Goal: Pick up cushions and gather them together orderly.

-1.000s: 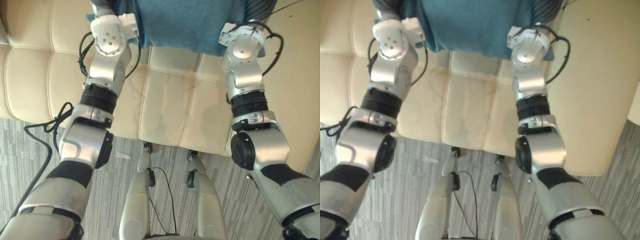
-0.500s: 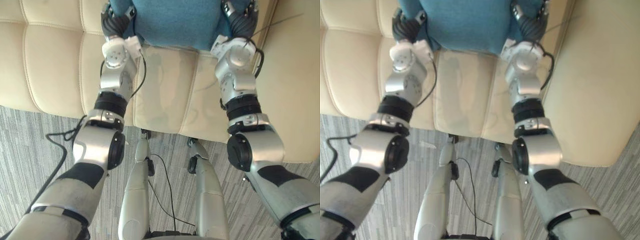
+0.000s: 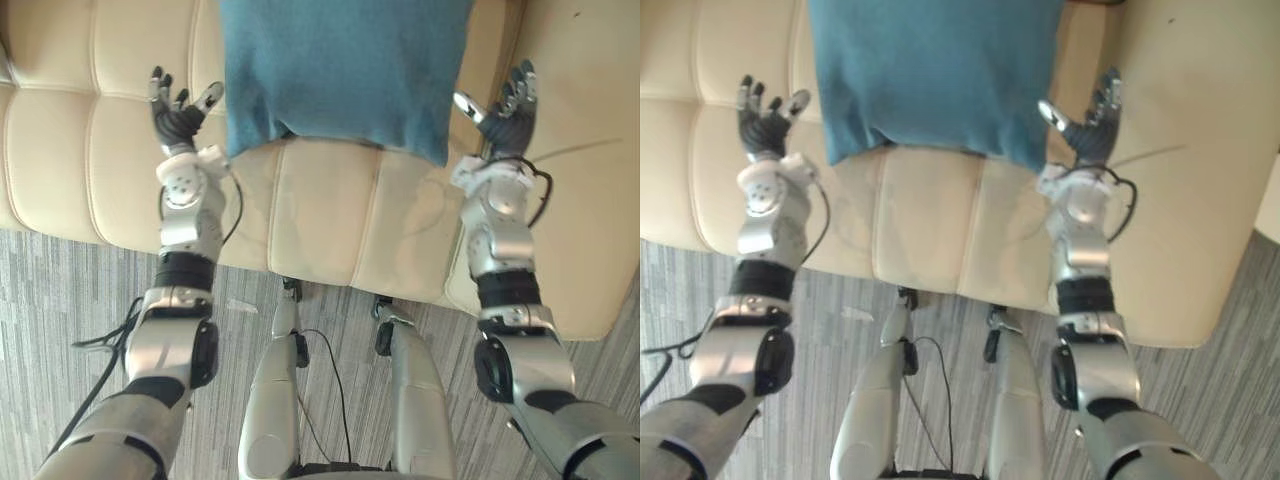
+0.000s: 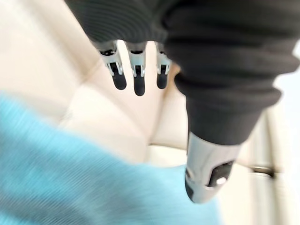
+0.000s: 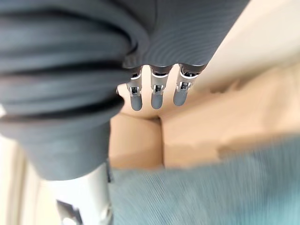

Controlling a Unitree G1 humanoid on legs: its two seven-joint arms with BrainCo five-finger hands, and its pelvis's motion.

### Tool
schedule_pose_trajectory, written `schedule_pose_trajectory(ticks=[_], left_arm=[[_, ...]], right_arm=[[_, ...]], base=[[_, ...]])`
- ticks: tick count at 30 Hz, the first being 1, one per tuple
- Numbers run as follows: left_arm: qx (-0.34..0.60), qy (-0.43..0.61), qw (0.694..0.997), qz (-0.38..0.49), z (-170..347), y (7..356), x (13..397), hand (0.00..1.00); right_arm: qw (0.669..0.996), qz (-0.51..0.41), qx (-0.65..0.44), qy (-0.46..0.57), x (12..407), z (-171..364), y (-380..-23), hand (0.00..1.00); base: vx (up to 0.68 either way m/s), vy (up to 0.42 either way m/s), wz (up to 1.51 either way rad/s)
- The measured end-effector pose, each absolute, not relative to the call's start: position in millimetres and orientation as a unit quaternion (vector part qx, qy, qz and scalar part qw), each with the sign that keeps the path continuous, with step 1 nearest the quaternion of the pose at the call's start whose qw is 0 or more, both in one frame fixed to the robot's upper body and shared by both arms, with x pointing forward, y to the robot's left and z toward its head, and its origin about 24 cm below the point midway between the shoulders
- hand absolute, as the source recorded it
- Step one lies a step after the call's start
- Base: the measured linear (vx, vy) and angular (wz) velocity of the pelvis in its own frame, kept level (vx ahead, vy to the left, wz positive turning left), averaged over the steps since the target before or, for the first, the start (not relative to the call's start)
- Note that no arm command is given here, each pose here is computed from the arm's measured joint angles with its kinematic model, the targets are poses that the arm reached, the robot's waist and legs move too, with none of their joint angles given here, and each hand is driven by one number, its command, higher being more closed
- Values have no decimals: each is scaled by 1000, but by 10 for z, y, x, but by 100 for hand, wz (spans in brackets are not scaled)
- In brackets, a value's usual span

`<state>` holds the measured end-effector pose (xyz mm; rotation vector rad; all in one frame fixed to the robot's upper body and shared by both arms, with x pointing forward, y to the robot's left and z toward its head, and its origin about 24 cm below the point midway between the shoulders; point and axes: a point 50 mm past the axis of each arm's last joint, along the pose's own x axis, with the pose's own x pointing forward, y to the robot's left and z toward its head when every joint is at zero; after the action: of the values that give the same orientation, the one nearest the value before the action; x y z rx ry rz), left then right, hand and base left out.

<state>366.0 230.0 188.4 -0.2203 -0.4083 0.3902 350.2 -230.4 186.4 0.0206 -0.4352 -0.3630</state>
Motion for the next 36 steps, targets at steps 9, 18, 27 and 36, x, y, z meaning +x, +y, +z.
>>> schedule_pose_trajectory(ticks=[9,18,27,36], left_arm=[[-142,97,968,180,-193,1986,2481,0],[-97,392,897,177,-1328,1870,1417,0],[-85,480,851,195,-1556,1925,1035,0],[-70,477,856,187,-1544,1938,1122,0]], right_arm=[[988,-133,47,68,2512,-7,-2127,0],[920,-167,91,344,1561,-1176,-1964,0],[856,-222,108,454,1092,-1504,-2054,0],[857,-199,91,466,1186,-1514,-1955,0]], base=[[108,-40,-3],[108,22,-7],[61,28,-4],[-67,35,-36]])
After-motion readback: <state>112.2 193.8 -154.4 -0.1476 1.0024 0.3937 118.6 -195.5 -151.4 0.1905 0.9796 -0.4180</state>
